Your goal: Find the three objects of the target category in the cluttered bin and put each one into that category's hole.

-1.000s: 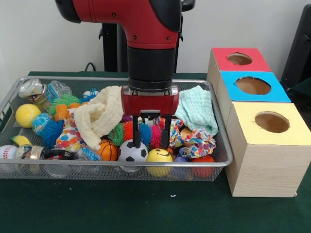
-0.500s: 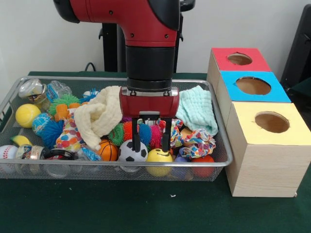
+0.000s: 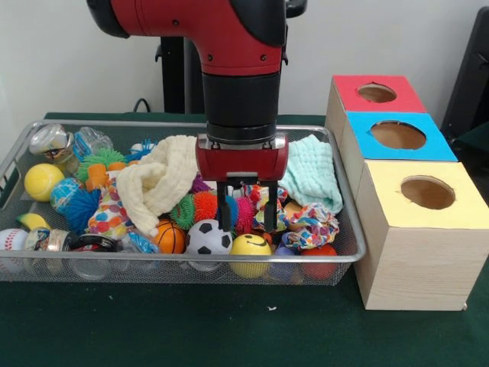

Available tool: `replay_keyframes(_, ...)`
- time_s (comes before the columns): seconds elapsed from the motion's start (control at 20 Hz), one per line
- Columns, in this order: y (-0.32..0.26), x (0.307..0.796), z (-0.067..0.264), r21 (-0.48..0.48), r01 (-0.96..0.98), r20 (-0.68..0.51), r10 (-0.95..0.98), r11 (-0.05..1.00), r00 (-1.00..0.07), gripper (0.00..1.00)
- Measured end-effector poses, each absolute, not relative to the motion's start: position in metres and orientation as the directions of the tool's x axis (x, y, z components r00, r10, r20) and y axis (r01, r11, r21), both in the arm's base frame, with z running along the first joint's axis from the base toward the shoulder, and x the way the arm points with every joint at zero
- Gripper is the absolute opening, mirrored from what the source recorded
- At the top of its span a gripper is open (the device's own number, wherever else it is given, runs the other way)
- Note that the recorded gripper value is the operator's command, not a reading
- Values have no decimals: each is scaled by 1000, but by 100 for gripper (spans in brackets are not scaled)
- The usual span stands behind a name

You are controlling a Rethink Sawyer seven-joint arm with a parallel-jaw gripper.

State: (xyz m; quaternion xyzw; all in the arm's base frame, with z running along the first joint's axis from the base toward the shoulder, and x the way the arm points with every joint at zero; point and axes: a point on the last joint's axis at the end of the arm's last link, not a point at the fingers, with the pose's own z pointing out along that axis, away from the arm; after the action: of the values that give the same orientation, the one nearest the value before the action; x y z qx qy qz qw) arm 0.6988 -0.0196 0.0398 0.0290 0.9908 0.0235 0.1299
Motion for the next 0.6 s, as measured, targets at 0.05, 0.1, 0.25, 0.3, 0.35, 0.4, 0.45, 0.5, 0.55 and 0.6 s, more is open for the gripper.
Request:
replay_keyframes(0.05, -17, 696, 38, 61, 50, -250, 63, 997, -966, 100)
replay_keyframes(0.1, -16, 695, 37, 63, 49, -248, 63, 997, -967, 100)
replay_keyframes(0.25, -15, 692, 35, 67, 49, -244, 64, 997, -968, 100)
replay_keyframes(0.3, -15, 691, 33, 68, 50, -244, 65, 996, -968, 100)
replay_keyframes(0.35, -15, 690, 31, 71, 52, -243, 68, 996, -968, 100)
replay_keyframes(0.4, -15, 689, 29, 73, 53, -244, 70, 996, -967, 100)
replay_keyframes(0.45, -16, 688, 28, 74, 55, -244, 72, 996, -967, 100)
replay_keyframes(0.5, -16, 687, 26, 75, 57, -243, 73, 996, -967, 100)
replay_keyframes(0.55, -17, 685, 23, 76, 59, -241, 76, 995, -968, 100)
replay_keyframes(0.6, -16, 684, 20, 78, 60, -239, 77, 995, -968, 100)
